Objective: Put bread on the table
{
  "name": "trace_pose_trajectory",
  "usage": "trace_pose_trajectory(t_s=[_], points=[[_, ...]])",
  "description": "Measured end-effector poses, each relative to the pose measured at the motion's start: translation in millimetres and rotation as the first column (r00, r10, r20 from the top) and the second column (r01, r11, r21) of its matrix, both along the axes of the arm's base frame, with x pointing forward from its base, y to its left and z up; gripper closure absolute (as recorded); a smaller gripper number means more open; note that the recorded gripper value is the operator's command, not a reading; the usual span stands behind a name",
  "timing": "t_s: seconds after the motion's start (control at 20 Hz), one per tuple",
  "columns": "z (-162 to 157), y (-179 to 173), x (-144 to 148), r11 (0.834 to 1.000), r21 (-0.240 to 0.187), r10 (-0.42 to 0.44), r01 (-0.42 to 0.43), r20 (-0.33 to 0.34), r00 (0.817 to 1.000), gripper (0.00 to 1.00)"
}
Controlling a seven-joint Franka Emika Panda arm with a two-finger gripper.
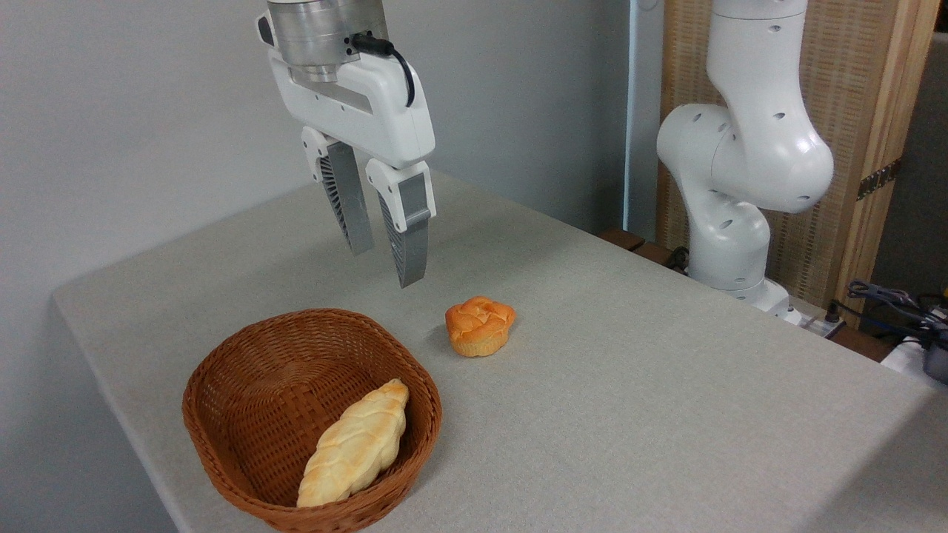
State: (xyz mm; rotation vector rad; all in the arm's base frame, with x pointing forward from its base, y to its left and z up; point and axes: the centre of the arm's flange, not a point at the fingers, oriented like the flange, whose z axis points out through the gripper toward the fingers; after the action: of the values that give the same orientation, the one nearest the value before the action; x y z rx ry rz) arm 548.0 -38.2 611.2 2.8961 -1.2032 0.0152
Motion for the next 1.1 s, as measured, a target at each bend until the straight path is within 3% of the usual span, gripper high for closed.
trace_pose_trajectory(t_s=[1.1], points=[[-3.6,0.4,-2.7,1.000,-0.011,0.003,-0.003,-0.009,1.000,0.00]])
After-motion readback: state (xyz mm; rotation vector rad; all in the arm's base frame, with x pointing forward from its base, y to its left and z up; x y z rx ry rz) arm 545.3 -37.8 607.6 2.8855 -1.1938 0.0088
